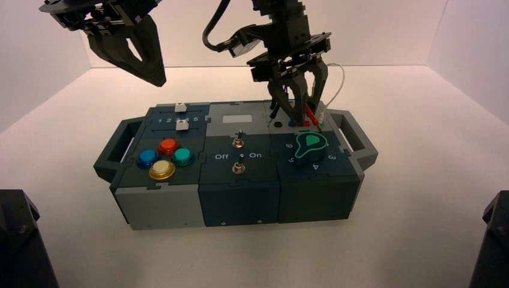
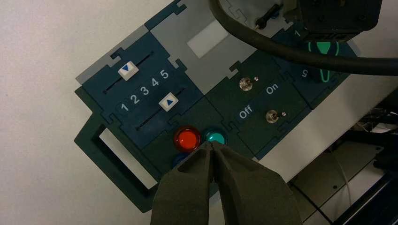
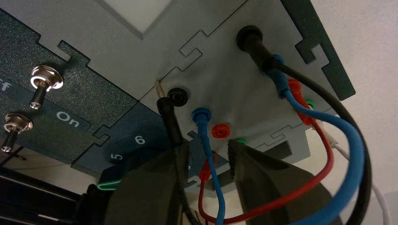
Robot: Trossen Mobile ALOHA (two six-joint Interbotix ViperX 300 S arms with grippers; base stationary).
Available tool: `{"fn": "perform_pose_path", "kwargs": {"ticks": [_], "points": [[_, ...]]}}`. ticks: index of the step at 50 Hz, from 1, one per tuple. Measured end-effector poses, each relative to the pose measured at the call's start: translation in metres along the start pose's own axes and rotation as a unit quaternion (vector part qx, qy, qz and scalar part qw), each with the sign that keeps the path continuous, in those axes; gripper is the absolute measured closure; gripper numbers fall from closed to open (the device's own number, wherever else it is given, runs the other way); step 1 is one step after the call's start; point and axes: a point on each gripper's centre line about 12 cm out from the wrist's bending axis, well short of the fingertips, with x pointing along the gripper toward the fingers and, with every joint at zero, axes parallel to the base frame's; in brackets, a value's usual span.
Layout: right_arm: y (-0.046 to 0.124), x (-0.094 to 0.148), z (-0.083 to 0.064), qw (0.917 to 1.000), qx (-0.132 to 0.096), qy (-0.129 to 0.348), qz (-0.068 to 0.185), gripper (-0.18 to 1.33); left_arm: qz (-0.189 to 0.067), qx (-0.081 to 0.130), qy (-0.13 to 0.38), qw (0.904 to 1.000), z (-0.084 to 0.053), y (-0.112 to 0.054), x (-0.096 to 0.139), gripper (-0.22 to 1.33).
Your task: Insert the red wire.
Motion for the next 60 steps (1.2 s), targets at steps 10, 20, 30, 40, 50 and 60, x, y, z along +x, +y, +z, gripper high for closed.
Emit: {"fn": "perform_pose_path", "kwargs": {"ticks": [10,20,30,40,50,60], "points": [[0.0001,0.0005,-0.0015,1.0,-0.002,0.008,-0.002,0.26,0.0,0.001,-0.001,1.0,0.001,0.0,-0.0006,1.27],[-0.0004,-0.0001,-0.0022,0.9999,-0.002,0.009,-0.004,0.26,0.001,0.0,0.0,1.0,0.0,0.0004,0.0,1.27],[-0.0008,-0.0035,-0.0005,1.0,-0.002,0.007,-0.004,0.27,0.001,0.001,0.0,1.0,0.0,0.0004,0.0,1.27],[-0.0015,-0.0039,-0.001,0.9999,0.0,0.012,-0.005,0.36,0.001,0.002,0.0,1.0,0.0,0.0002,0.0,1.27],[-0.0021,-0.0043,-0.0011,0.9999,0.002,0.013,-0.005,0.45,0.002,0.002,0.001,1.0,-0.0002,0.0007,0.0,1.27],[-0.002,-0.0032,-0.001,0.9999,0.002,0.015,-0.004,0.68,0.002,0.002,0.001,1.0,-0.0002,0.0007,0.0,1.27]]}}
